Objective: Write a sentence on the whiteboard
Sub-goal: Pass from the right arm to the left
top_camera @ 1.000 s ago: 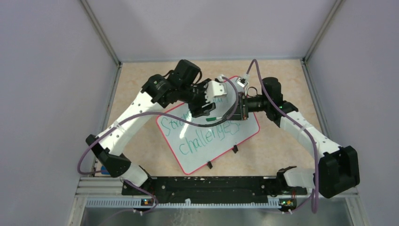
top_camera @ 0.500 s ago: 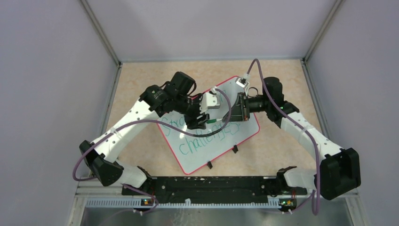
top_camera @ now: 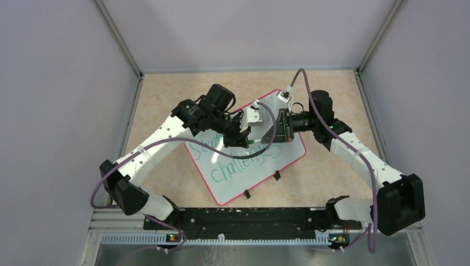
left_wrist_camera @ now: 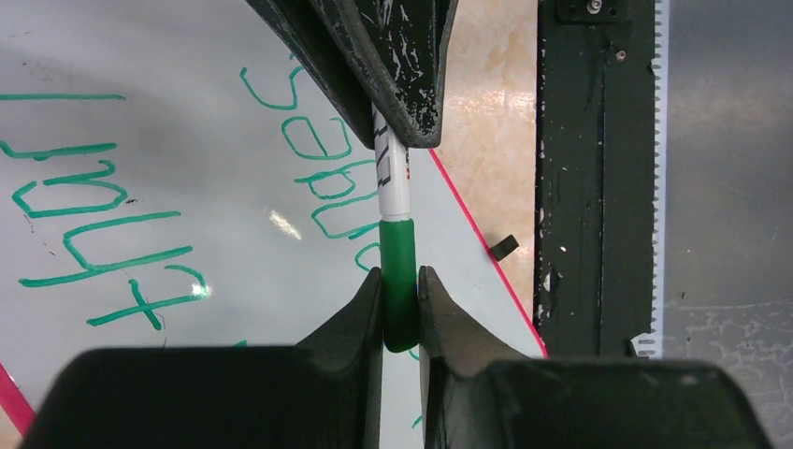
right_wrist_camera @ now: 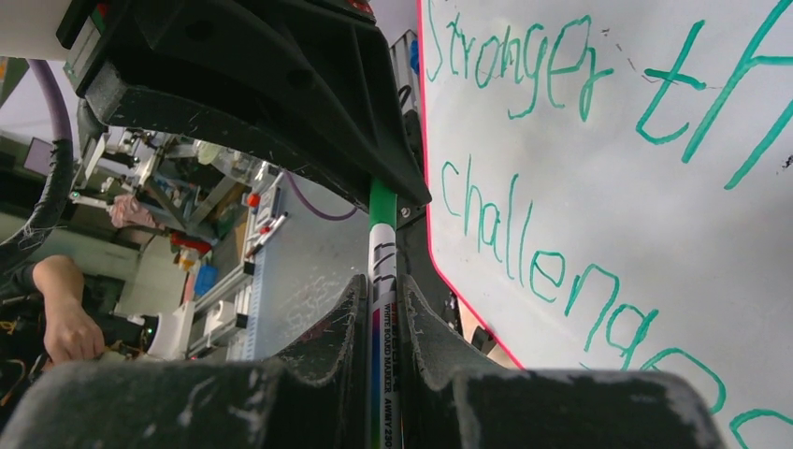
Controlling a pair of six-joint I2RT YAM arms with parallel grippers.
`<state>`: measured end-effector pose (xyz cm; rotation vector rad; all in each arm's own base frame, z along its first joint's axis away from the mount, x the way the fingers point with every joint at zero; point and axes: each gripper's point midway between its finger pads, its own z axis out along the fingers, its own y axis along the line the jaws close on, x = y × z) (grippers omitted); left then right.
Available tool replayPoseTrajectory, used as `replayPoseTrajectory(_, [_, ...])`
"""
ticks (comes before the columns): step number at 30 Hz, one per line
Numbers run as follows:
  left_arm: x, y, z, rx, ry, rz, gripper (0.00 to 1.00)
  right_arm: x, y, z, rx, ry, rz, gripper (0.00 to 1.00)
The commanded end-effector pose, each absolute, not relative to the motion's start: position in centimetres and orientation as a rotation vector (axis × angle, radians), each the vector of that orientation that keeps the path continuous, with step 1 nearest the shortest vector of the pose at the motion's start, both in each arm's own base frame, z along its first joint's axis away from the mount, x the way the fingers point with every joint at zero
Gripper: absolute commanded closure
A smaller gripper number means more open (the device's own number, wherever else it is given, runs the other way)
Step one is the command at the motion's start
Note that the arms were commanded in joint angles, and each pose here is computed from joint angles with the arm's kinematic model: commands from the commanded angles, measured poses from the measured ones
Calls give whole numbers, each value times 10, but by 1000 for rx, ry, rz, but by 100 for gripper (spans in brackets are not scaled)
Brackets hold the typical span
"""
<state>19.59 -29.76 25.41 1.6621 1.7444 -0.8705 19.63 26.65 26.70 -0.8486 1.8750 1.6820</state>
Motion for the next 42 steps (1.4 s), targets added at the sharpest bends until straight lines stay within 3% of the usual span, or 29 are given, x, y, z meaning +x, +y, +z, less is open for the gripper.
replayPoseTrajectory(1, [196,-311,260,1660,1675,-929,86,189,271,294,-929,1764,1694,100])
replayPoseTrajectory(10, [193,-334,276,1661,1605,-980,100,188,276,290,-935,1758,1707,100])
replayPoseTrajectory(22, [189,-373,307,1691,1480,-1002,100,181,285,283,-961,1778,1726,100])
replayPoseTrajectory(32, [199,-353,297,1652,1567,-878,100,189,277,303,-979,1741,1653,99])
replayPoseTrajectory(34, [204,-342,294,1626,1597,-854,100,198,269,316,-948,1724,1619,89])
replayPoseTrajectory(42, [225,-297,295,1504,1702,-782,100,235,233,370,-825,1640,1457,30])
